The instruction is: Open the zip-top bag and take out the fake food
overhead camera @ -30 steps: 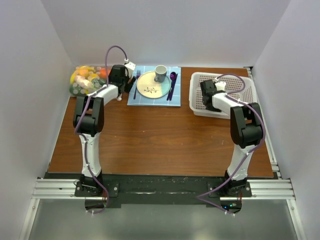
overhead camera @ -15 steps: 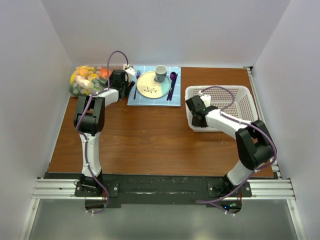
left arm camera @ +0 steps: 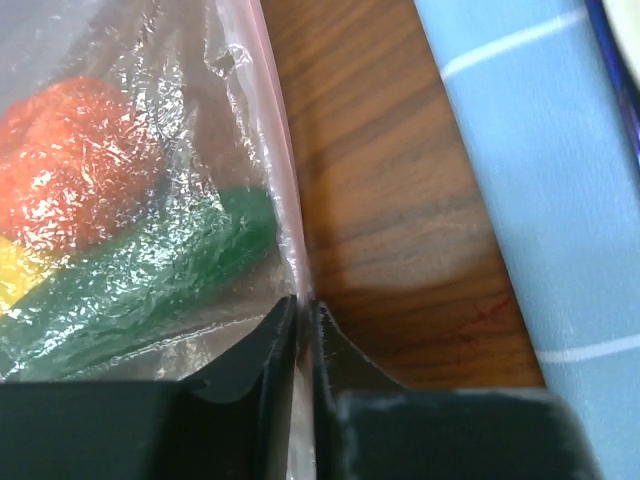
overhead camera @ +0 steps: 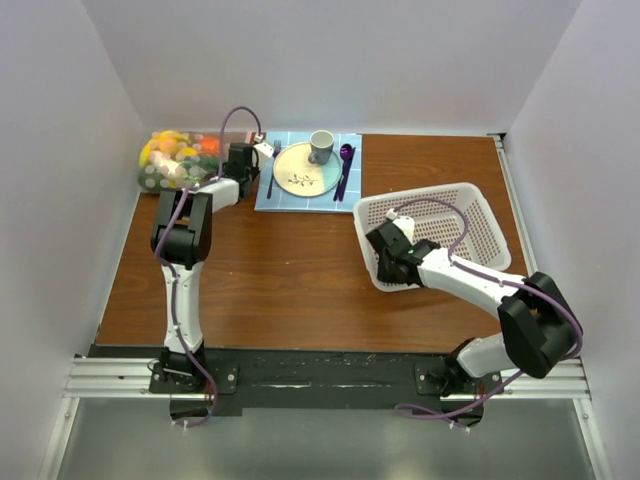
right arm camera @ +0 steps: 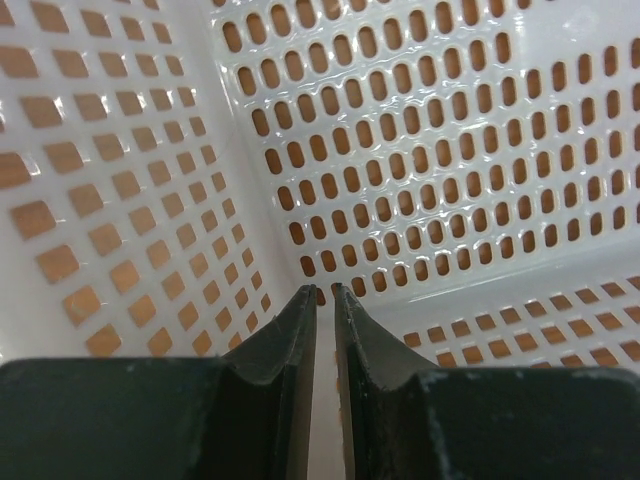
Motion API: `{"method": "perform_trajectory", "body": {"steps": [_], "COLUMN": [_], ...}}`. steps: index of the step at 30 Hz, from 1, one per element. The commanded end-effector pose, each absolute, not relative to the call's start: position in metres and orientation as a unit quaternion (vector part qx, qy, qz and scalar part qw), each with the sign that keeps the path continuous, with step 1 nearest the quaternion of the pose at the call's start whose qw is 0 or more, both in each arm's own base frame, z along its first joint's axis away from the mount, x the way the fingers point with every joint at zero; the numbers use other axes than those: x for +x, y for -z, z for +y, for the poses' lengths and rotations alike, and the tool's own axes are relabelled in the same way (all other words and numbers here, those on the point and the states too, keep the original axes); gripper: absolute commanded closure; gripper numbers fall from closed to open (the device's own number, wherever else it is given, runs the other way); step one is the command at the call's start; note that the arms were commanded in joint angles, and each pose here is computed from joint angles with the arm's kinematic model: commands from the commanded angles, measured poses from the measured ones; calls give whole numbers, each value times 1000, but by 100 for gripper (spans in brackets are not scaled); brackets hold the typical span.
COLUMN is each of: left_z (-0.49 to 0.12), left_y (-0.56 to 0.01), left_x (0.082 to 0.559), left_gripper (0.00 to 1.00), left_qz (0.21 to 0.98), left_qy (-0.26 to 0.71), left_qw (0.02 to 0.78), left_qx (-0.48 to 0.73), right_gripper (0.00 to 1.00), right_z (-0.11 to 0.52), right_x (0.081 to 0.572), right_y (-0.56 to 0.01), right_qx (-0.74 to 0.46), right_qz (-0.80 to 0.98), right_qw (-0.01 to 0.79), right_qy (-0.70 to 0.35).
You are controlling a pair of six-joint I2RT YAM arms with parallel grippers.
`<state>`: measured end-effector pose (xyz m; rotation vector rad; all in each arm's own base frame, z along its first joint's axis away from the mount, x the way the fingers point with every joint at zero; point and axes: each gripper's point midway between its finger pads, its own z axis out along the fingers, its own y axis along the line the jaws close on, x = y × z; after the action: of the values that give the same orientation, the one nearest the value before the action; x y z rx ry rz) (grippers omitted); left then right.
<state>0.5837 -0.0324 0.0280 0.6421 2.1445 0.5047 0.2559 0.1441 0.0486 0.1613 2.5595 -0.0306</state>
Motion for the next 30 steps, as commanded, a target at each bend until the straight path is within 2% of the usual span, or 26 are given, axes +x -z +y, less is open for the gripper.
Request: {"method": "perform_trajectory", "body": {"steps": [1, 2, 6, 12, 17, 19, 21, 23, 24, 26, 27, 30], "left_z": [-24, -23, -24, -42, -46, -43, -42, -40, -35, -35, -30, -28], "left_y": [-4, -5, -27, -109, -144, -165, -187, -195, -211, -219, -234, -252], "left_x": [556, 554, 545, 528, 489, 474, 460, 442, 433, 415, 406, 382], "left_gripper": [94, 100, 100, 100, 100, 100, 100, 100, 100, 100, 100, 100], "left_qz": [870, 870, 873, 861, 861, 857, 852, 854, 849, 844, 837, 824], "left_qy": [-199, -201, -192, -141, -104, -90, -78, -55, -57, -42, -46, -38], "left_qw": [359, 358, 355, 392, 386, 394, 406, 396, 407, 402, 415, 424], "left_qx": [273, 272, 273, 290, 315, 319, 321, 332, 332, 352, 352, 374], "right_gripper": [84, 84, 87, 89, 89, 80, 62, 53, 47, 41, 31, 25], "right_z": [167, 171, 199, 234, 246, 250, 259, 275, 280, 307, 313, 345], "right_x": [237, 235, 219, 188, 181, 189, 202, 221, 228, 242, 248, 258], "right_y": [-45, -45, -44, -41, -53, -67, -93, -126, -139, -180, -193, -243], "right_qx": [49, 45, 5, -55, -94, -110, -143, -158, -203, -225, -266, -330], "right_qz": [961, 961, 963, 963, 955, 945, 926, 901, 882, 844, 819, 737], "right_qw": [271, 270, 266, 258, 278, 304, 344, 396, 418, 471, 495, 570], "right_qy": [-21, -25, -43, -55, -44, -49, -61, -80, -76, -122, -117, -154]}}
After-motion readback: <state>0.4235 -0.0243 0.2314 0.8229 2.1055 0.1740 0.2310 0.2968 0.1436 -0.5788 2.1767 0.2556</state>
